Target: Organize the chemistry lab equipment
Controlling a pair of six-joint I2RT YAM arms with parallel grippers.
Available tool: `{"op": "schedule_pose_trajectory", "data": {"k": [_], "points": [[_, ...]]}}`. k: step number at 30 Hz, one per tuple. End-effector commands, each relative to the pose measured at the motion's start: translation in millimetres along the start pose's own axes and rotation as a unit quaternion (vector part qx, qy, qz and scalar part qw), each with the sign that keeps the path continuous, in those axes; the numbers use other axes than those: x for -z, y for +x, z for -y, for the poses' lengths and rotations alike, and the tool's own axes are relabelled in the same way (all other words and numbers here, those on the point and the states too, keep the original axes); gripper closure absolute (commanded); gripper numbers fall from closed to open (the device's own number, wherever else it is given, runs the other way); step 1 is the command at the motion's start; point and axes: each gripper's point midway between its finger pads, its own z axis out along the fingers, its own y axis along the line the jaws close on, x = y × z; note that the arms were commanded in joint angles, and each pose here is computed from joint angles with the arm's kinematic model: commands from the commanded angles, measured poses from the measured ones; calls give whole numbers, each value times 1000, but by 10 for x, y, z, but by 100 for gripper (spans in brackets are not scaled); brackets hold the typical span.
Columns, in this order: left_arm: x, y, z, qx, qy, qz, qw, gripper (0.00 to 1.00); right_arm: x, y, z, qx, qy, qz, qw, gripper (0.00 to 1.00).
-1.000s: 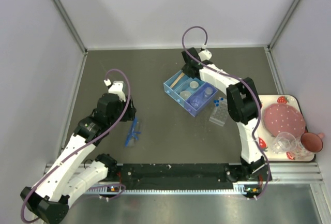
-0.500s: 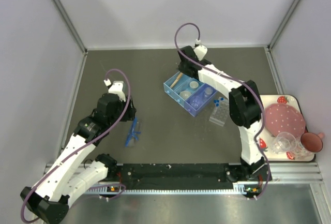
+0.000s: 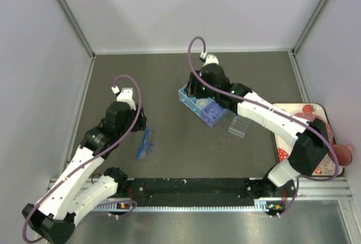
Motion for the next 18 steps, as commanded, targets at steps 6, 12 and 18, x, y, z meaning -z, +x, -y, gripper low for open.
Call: {"op": "schedule_pose_trajectory", "data": {"k": [6,12,18], "points": [[145,-379,-182,27,-56,68,996,41,19,1497,-468,72,-129,-200,969,46],[200,-636,-238,30,-86,82,992,40,-80,1882,-733,14,-179,-215,960,46],[152,-715,-311,47,-101,76,991,40,-203,2098,-912,-43,-203,-218,954,46]]}}
